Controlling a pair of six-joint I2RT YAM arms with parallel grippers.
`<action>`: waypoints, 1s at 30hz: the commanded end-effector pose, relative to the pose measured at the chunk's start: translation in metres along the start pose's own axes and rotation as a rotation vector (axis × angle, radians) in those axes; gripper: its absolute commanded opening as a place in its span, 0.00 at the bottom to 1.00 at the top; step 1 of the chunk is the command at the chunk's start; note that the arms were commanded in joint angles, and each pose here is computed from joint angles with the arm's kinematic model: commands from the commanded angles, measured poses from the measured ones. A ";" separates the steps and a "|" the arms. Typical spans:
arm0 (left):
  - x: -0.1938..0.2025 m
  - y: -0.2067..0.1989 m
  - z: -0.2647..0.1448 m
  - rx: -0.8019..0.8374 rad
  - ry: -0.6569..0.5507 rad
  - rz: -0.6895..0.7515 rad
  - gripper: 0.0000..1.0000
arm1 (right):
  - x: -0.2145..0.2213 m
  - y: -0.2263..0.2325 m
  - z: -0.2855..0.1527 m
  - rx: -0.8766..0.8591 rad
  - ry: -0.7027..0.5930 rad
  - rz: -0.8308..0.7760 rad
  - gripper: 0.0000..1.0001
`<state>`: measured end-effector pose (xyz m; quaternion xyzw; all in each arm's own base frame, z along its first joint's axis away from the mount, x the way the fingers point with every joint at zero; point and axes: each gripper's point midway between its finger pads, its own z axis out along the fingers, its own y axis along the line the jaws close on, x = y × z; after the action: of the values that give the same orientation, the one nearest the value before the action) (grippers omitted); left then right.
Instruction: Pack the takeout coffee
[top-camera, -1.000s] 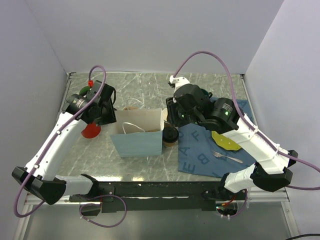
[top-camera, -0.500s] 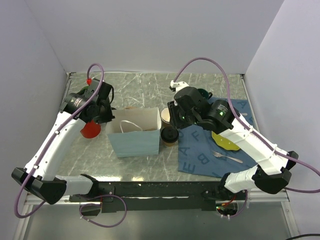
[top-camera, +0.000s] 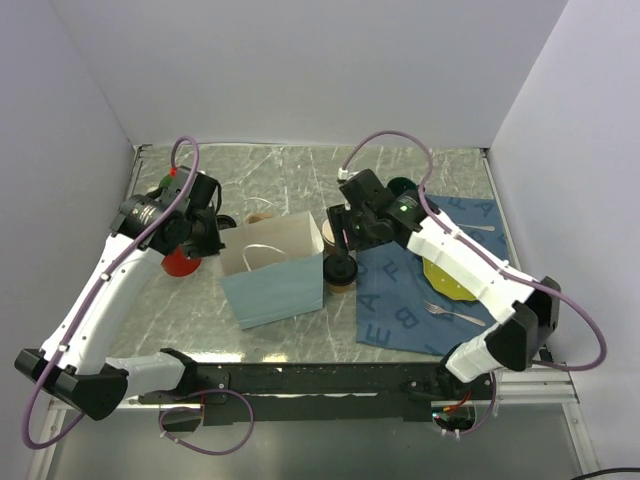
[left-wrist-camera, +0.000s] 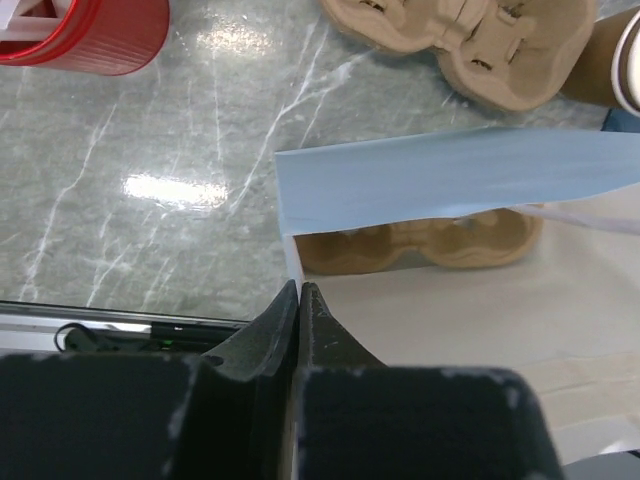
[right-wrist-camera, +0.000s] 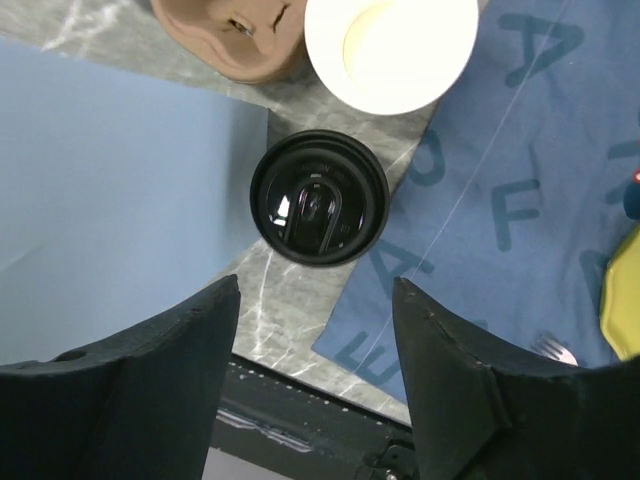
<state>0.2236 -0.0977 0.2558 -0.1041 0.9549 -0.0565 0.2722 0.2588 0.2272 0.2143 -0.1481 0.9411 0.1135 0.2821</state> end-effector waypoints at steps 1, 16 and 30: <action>0.006 0.017 -0.006 -0.051 -0.007 0.013 0.10 | -0.003 0.002 0.018 -0.003 0.007 -0.003 0.73; -0.021 0.021 -0.044 -0.023 -0.181 -0.104 0.70 | 0.021 -0.001 0.073 0.063 0.145 0.009 0.85; -0.029 0.020 -0.052 -0.009 -0.212 -0.111 0.70 | 0.036 0.001 0.096 0.069 0.202 0.004 0.84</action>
<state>0.2194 -0.0766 0.2969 -0.1528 0.9232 -0.0562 0.3481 0.2696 0.2457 0.1166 -0.1516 0.9692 0.0714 0.1804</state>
